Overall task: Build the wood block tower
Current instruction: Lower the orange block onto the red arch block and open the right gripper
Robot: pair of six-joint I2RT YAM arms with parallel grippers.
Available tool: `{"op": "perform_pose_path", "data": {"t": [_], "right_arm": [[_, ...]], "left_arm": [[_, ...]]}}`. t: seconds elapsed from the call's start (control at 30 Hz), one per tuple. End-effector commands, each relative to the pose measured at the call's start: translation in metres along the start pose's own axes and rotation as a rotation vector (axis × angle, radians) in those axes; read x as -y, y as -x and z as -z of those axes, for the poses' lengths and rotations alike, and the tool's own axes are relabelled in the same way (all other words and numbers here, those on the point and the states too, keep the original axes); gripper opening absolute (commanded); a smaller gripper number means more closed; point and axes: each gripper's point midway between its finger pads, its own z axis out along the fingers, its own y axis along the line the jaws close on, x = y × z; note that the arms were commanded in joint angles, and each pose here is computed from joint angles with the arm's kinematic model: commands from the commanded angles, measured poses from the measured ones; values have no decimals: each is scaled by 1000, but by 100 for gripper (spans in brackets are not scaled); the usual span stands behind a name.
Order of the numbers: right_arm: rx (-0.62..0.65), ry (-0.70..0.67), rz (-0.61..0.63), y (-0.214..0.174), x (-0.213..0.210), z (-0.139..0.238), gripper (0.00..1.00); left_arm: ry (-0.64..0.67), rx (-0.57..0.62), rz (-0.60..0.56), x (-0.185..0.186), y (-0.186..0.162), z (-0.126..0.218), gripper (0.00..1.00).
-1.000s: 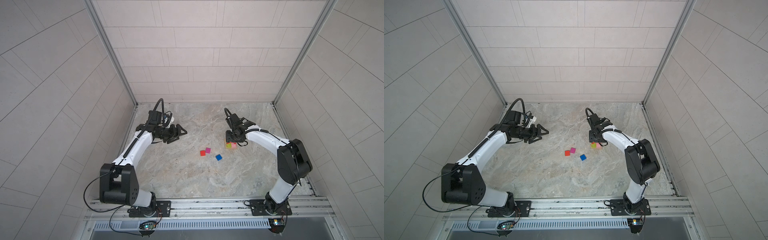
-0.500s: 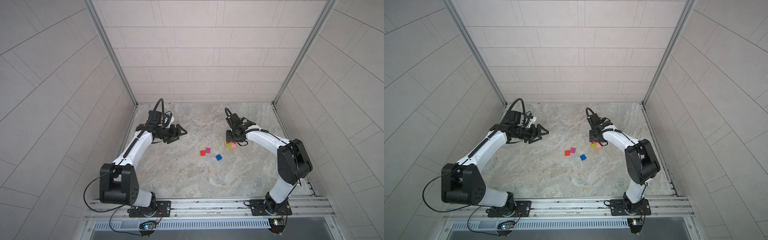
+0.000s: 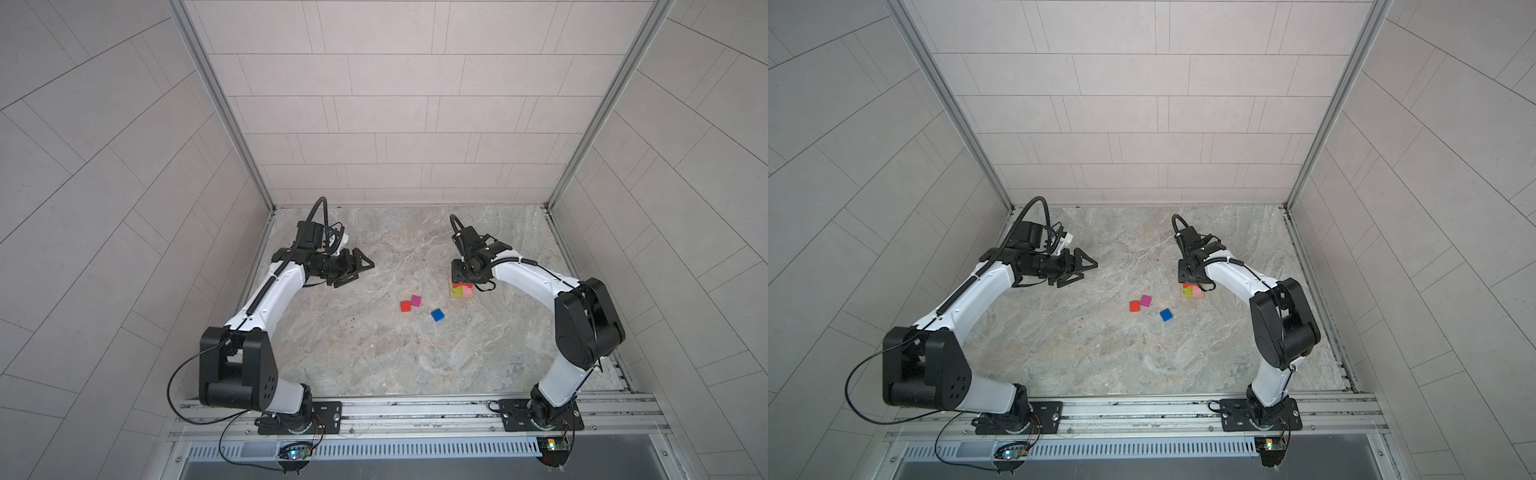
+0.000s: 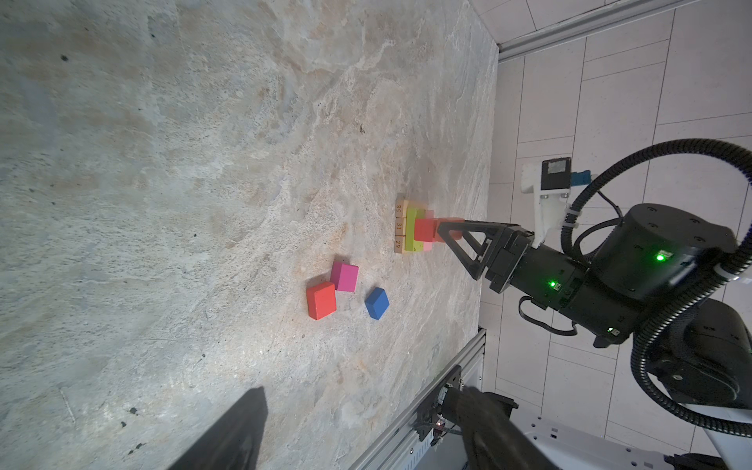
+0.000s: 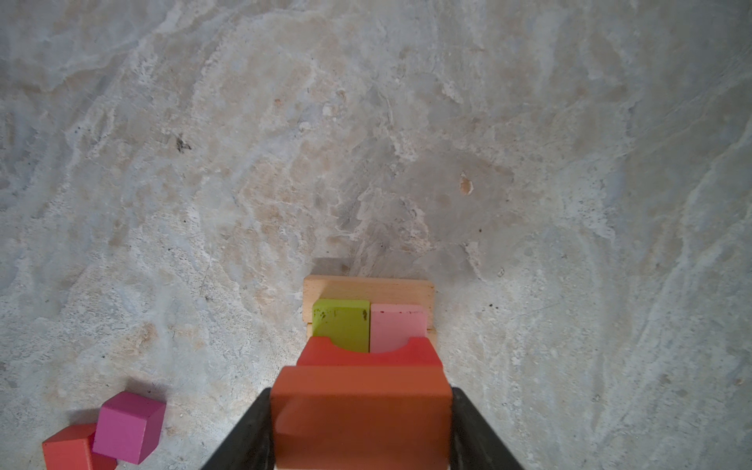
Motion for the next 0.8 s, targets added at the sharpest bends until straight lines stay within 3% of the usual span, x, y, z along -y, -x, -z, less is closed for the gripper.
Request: {"op": "perform_pose_path", "data": {"t": [0.0,0.53,0.77], "right_arm": [[-23,-27,-12,-7,7,-5,46],[-22,-35,-14,-9,10,-4,48],[-23,-29,-13,-7,8,-4,64]], "left_arm": [[-1,-11,-4,-1,-2,-2,81],[0,-13,-3,-2,-2,-3,81],[0,-13,-3,-2,-2,-3,81]]}}
